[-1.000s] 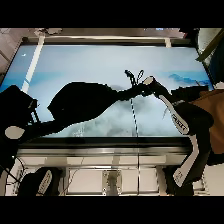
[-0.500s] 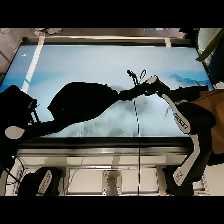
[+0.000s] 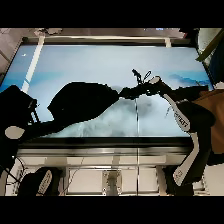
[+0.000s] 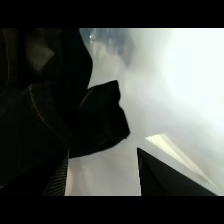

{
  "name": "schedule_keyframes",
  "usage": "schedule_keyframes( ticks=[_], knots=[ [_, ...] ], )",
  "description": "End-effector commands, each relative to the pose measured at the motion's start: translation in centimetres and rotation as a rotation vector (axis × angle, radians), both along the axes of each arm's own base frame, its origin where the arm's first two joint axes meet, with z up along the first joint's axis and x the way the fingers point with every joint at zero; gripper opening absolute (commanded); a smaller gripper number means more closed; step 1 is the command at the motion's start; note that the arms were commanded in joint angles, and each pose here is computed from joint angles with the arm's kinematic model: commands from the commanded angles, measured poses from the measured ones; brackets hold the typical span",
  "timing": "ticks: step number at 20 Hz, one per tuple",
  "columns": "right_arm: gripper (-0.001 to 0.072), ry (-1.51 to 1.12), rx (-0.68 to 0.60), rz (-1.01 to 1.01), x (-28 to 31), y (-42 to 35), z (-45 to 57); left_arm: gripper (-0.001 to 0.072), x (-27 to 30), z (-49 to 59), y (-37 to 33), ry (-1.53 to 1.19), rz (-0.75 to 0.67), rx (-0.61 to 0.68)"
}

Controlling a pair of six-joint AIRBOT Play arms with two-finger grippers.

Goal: Fold the clothes and pants, and hang the long-sleeved shirts on hangers.

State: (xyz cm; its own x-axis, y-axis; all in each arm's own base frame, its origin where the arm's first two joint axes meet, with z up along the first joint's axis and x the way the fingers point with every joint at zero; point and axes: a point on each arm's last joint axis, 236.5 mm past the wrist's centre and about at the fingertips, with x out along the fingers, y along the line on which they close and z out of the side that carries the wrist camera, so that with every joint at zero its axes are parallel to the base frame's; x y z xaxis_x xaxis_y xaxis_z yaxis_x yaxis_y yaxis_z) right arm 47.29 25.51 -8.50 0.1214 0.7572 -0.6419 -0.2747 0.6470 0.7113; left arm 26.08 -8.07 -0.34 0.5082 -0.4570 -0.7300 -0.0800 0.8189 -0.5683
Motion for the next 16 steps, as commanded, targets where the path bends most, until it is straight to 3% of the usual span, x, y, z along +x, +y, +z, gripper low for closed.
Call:
schedule_keyframes(
  ticks=[1, 6, 9, 11, 13, 14, 16],
  knots=[
    [0.0479, 0.001, 0.035, 0.018, -0.4, 1.5, -0.3, 0.0026, 0.0, 0.0, 0.0, -0.001, 0.0, -0.001],
    [0.0478, -0.051, 0.067, 0.036, -0.1, 3.7, -0.1, 0.0026, 0.0, 0.0, 0.0, -0.001, 0.0, -0.001],
    [0.0418, -0.099, 0.071, 0.032, 1.2, 4.1, 1.2, 0.0026, 0.0, 0.0, 0.0, -0.001, 0.0, 0.0],
    [0.0171, -0.123, 0.066, 0.038, 1.7, 4.1, 1.8, 0.0026, 0.0, 0.0, 0.0, -0.001, 0.0, 0.0],
    [0.0091, -0.13, 0.038, 0.051, 1.7, 3.8, 1.4, 0.0026, 0.0, 0.0, 0.0, -0.001, 0.0, 0.0],
    [0.0007, -0.133, 0.017, 0.064, 1.6, 3.5, 1.1, 0.0026, 0.0, 0.0, 0.0, -0.001, 0.0, 0.0],
    [0.0007, -0.119, -0.008, 0.081, 1.1, 3.1, 0.6, 0.0026, 0.0, 0.0, 0.0, -0.001, 0.0, -0.001]
  ],
)
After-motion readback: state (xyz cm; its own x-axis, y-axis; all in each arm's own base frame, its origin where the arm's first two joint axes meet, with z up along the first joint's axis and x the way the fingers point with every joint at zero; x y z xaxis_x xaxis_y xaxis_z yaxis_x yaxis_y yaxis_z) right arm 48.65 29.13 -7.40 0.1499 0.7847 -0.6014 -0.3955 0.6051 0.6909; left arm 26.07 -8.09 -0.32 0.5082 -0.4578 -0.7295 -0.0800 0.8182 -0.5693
